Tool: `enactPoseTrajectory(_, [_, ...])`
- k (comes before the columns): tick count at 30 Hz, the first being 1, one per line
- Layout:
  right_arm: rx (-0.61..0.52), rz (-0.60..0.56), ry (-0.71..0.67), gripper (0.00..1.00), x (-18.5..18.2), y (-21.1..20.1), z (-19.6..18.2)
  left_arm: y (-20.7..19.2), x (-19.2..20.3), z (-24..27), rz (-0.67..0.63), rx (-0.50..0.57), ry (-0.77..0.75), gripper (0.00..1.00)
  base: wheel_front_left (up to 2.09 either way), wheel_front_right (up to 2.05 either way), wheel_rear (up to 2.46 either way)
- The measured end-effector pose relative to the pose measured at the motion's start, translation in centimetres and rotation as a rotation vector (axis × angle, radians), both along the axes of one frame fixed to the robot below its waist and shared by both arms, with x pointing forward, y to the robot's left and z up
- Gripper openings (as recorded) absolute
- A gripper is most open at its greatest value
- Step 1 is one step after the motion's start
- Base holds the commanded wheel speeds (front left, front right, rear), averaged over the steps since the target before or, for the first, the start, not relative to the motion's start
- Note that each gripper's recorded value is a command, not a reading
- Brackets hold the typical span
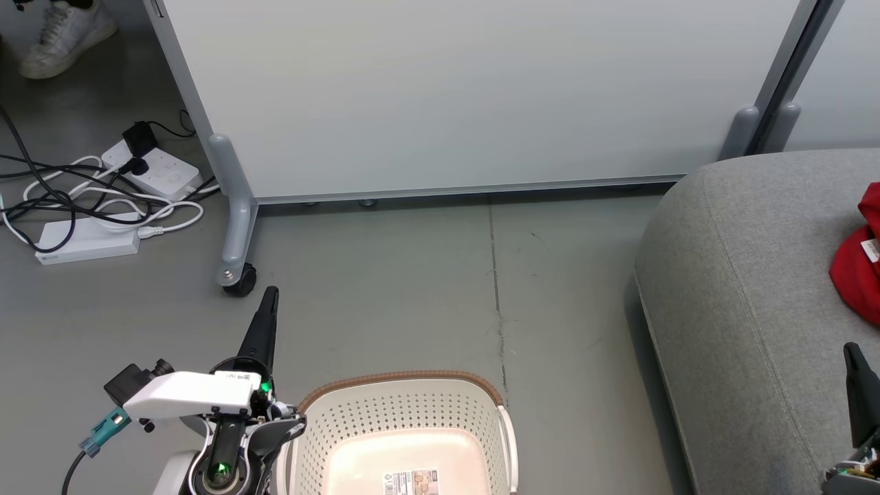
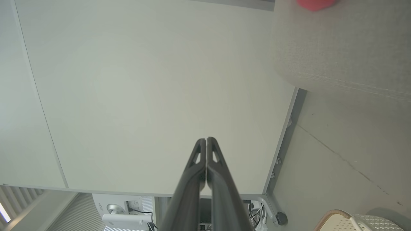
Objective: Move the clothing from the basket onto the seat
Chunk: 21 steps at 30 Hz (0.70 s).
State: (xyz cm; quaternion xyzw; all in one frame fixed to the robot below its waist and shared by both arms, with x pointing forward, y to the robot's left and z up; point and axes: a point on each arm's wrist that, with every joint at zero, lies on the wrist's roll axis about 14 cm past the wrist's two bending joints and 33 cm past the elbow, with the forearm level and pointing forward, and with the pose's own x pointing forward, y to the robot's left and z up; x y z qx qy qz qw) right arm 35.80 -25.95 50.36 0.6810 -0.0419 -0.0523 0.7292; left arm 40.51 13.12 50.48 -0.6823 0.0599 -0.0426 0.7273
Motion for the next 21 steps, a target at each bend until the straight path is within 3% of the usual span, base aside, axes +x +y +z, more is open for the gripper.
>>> enactPoseTrajectory(10, [0.072,-0.018,-0.023,0.0,-0.42,-0.67,0.13,-0.13,0.34,0.4,-0.004,-0.068,-0.003,0.0,0.0,0.0,0.0])
enactPoseTrajectory(21, [0.074,-0.017,-0.023,0.0,-0.42,-0.64,0.13,-0.13,0.41,0.52,-0.004,-0.068,-0.006,0.0,0.0,0.0,0.0])
